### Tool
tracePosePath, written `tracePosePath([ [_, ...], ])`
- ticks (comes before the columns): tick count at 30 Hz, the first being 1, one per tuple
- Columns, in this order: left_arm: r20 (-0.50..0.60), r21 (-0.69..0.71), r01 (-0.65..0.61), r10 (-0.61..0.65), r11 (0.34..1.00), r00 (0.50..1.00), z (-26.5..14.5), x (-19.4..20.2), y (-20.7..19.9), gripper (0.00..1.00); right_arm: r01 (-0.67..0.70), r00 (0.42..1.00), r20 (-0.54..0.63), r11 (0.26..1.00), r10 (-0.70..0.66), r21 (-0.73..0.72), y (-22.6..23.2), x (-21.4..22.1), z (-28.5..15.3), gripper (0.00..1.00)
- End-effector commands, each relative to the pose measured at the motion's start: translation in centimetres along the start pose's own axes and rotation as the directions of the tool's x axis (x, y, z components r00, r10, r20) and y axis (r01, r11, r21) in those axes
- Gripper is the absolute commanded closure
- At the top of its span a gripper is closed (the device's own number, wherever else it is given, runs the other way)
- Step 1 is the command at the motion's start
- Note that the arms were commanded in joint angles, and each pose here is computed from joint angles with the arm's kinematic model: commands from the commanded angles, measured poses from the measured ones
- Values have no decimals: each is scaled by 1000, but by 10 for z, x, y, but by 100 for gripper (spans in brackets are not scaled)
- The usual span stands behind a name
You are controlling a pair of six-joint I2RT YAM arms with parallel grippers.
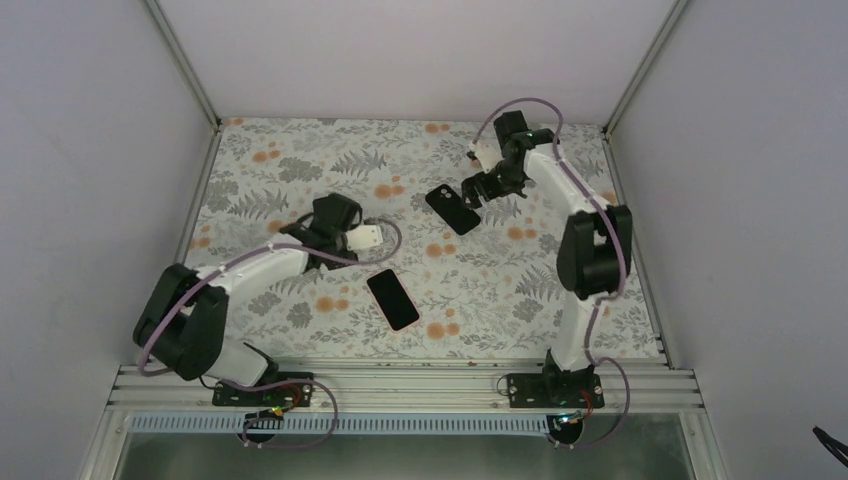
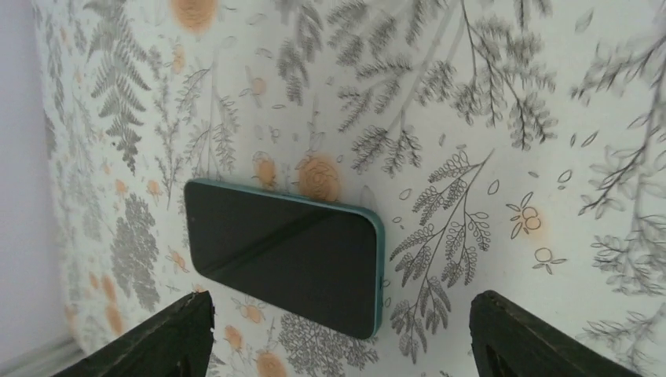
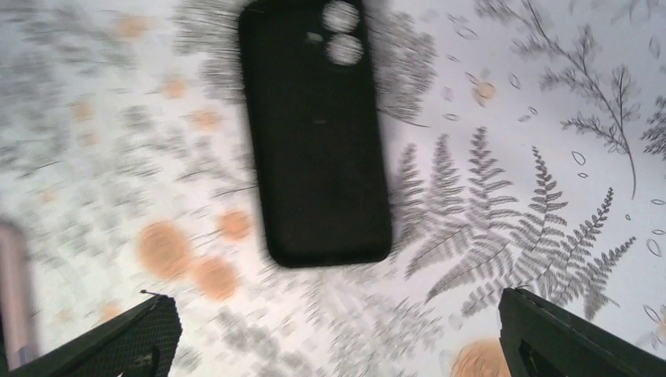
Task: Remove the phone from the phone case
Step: Place the phone case at the center of the board, then pick up the phone at the center of the board.
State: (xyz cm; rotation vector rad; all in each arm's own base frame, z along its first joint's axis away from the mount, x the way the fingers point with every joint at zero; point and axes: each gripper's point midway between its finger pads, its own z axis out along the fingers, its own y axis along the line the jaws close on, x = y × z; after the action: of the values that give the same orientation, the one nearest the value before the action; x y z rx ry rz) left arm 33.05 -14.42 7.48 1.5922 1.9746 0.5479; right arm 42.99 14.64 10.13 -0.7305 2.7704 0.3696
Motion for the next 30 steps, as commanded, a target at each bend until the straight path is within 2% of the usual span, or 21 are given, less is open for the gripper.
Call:
tracePosePath([
  [1, 112, 258, 194, -229, 946, 967, -55, -14, 15, 15, 197, 980, 21, 979, -196, -49, 77, 19, -45, 0],
  [4, 204, 335, 301, -380, 893, 902, -99, -22, 60, 1, 304, 951, -24, 944, -309, -127, 139, 46, -33, 0],
  [8, 279, 374, 405, -518, 834, 809, -147, -14, 112, 0, 438, 884, -86, 878, -460, -193, 206, 80, -7, 0],
  [11, 282, 332, 461, -553, 823, 784, -163, -1, 127, 0, 539, 804, -128, 802, -581, -257, 248, 107, 14, 0],
  [14, 286, 245, 505, -559, 828, 779, -170, 13, 133, 0, 684, 690, -76, 683, -720, -258, 287, 121, 26, 0],
  [17, 280, 153, 549, -568, 822, 774, -170, 29, 138, 0, 808, 572, -12, 565, -820, -166, 315, 121, 36, 0],
  [19, 266, 111, 576, -583, 810, 768, -168, 39, 139, 0, 854, 518, -11, 517, -856, -56, 323, 115, 49, 0],
  [26, 257, 44, 610, -599, 791, 758, -167, 57, 138, 0, 878, 450, -39, 434, -892, 201, 314, 95, 80, 0],
  [30, 247, 30, 618, -605, 785, 757, -164, 66, 134, 0, 859, 425, -39, 389, -904, 332, 295, 86, 76, 0],
])
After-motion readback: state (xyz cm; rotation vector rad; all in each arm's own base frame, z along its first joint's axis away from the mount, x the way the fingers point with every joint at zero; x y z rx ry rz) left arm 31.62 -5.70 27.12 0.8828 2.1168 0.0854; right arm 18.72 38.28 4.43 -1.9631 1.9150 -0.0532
